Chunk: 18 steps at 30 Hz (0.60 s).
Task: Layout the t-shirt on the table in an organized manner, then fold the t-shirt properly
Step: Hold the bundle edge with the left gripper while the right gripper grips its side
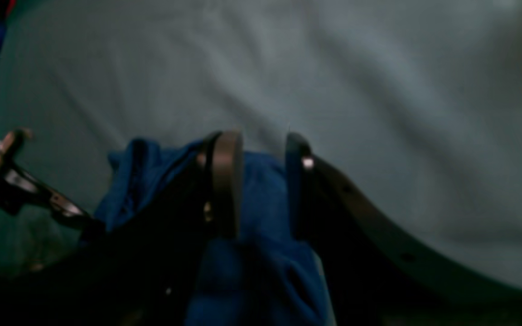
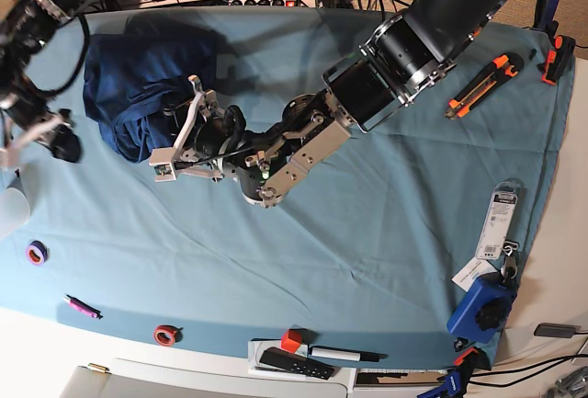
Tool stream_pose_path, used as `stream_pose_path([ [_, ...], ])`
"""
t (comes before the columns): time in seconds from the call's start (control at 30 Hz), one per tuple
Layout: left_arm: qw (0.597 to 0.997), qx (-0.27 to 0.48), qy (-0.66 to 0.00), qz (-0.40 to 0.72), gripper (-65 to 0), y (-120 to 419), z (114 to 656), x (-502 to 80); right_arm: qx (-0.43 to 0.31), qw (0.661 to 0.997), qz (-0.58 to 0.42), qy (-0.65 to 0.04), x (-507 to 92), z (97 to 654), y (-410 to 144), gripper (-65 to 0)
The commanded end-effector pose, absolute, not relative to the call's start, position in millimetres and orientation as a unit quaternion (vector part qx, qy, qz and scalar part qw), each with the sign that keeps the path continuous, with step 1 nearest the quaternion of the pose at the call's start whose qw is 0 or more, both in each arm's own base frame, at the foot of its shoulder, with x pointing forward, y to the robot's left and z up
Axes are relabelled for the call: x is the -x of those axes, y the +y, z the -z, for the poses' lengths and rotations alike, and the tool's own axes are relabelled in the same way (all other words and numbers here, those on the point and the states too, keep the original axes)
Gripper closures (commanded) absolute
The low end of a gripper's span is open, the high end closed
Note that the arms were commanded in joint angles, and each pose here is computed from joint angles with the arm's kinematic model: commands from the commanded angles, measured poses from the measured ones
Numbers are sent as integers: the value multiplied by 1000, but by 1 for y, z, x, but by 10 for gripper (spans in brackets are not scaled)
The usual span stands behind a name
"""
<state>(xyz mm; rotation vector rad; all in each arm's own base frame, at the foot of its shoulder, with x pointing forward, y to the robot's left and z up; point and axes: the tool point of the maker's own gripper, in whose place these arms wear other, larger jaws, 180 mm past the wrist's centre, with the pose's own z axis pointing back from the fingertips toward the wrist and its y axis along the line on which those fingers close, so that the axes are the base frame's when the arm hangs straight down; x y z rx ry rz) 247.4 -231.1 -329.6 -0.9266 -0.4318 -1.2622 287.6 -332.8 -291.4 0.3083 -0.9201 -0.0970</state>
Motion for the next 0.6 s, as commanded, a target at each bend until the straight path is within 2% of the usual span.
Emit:
stream_pose_path([
  [0.0, 667, 432, -218, 567, -234, -246, 305, -250, -139, 875, 31, -463, -296, 276, -335, -164],
  [0.57, 663, 431, -239, 563, -234, -249, 302, -255, -136, 884, 27, -446, -293, 285, -332, -164],
])
